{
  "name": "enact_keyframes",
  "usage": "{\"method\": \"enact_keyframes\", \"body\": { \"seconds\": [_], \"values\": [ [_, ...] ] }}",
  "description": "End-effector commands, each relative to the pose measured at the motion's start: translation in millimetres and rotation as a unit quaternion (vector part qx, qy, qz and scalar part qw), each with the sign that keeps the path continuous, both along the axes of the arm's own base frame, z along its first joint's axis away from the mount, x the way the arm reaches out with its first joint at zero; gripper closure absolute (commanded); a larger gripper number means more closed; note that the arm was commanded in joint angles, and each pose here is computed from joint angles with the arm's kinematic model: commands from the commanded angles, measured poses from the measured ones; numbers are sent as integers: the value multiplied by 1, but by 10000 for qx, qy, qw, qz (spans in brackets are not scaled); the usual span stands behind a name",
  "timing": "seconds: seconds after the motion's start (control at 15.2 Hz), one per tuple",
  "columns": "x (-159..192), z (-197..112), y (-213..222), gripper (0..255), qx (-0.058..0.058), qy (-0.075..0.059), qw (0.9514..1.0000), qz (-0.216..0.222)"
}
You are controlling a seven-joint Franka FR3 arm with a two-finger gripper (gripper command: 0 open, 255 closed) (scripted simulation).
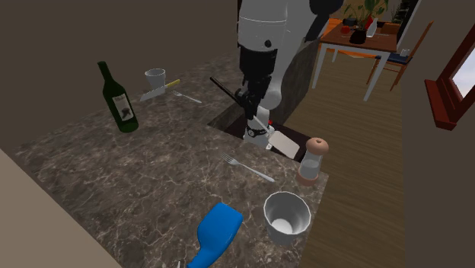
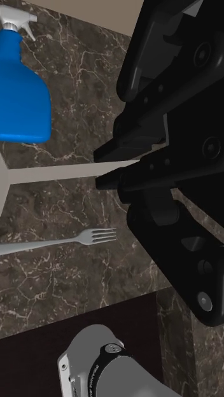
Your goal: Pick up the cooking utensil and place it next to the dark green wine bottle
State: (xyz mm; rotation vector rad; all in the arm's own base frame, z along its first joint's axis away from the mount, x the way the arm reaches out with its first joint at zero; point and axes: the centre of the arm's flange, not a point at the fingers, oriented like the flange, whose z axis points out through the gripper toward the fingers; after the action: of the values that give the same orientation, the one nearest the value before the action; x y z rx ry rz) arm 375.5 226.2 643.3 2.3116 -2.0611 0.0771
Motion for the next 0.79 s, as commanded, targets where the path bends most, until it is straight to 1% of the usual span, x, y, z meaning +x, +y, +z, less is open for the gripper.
{"method": "enact_keyframes", "body": {
  "seconds": [0.0, 0.73],
  "values": [
    [0, 12, 0, 255, -1, 0, 10000, -1],
    [0, 70, 0, 255, -1, 0, 10000, -1]
  ]
}}
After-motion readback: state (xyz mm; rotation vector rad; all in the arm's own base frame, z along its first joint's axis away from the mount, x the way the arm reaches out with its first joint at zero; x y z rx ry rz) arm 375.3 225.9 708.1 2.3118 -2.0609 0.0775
